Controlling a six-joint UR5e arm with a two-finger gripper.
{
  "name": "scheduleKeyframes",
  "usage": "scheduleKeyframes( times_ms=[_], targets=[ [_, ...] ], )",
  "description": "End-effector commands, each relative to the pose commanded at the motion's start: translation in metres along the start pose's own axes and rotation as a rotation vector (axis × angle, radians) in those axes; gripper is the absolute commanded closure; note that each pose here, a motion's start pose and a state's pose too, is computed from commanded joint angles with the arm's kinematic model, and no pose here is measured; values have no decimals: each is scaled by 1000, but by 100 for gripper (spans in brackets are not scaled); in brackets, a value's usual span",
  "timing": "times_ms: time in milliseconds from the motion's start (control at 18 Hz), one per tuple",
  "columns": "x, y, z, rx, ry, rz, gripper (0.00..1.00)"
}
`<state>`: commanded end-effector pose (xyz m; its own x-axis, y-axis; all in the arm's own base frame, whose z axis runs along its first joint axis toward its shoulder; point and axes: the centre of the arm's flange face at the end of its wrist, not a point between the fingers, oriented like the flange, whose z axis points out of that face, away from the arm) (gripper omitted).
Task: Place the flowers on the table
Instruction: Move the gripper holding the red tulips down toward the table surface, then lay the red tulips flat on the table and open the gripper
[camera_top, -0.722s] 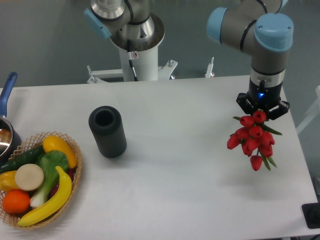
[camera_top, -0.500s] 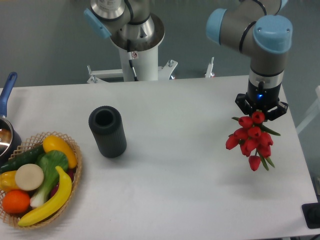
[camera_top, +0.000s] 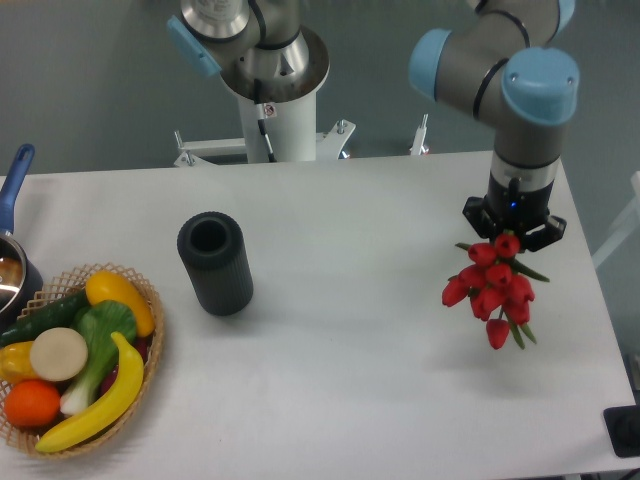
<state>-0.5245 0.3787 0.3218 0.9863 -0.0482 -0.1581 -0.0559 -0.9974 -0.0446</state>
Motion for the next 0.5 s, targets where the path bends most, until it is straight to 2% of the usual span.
scheduleKeyframes(
  times_ms=[167,333,500],
  targets=[
    [19,-19,17,-16,32,29,84],
    [32,-30,27,-18,51,17,81],
    [36,-37,35,-11,67,11,69]
  ],
)
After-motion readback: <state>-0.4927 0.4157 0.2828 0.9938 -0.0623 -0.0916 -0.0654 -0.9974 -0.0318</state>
